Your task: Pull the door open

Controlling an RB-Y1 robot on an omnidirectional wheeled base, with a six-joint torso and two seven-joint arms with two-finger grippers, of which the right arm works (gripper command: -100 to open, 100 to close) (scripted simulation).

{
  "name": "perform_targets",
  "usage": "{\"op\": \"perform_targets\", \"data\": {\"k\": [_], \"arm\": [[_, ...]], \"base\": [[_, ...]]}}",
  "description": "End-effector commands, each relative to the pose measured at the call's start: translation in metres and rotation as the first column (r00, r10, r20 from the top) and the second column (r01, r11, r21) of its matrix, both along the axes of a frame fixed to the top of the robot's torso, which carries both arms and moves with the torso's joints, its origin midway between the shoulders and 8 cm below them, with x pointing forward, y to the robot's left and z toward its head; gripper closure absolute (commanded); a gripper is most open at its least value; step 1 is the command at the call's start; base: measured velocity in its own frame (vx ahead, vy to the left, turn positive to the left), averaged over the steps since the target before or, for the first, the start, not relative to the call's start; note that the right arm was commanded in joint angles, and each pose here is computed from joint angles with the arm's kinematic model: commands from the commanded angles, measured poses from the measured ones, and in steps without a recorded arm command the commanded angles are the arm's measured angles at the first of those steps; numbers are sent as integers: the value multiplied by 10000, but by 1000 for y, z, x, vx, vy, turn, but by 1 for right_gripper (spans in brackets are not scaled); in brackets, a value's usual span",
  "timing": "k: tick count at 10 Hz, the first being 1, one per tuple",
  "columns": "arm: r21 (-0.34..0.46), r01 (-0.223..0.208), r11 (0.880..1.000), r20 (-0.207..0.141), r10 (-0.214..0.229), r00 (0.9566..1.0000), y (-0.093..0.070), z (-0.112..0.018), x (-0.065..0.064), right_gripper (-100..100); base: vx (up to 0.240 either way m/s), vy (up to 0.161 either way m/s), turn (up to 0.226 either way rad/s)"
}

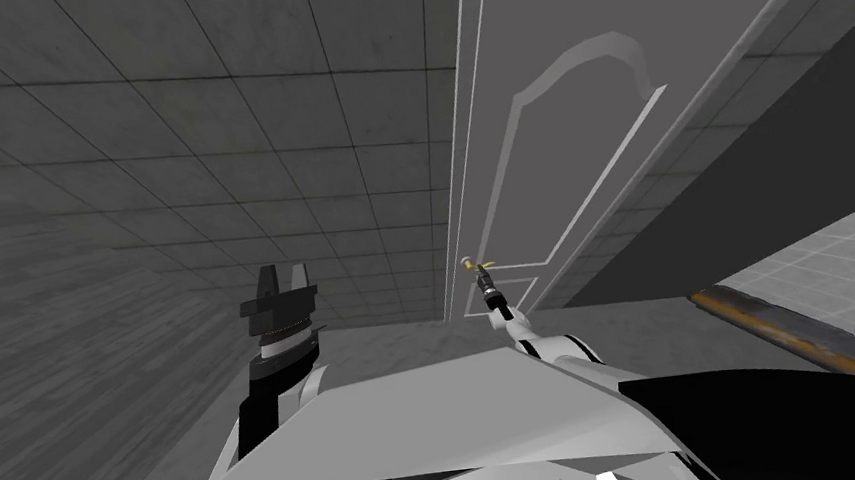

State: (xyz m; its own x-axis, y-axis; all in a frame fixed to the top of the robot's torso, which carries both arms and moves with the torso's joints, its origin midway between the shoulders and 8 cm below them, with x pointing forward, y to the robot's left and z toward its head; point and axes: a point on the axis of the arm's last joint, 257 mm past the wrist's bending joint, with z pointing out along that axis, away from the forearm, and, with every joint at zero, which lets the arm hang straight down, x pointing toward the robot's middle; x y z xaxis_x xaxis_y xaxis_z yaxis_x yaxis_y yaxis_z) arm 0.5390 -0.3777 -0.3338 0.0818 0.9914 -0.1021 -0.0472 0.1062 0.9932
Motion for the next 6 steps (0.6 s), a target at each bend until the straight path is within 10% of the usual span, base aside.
{"op": "perform_targets", "data": {"k": [1, 6], "arm": [[68, 116, 9999, -503, -112, 9987, -4, -21, -10, -100], [80, 404, 9992, -565, -399, 9976, -31, -24, -23, -100]], "base": [[-15, -3, -1], [46, 12, 62]]}}
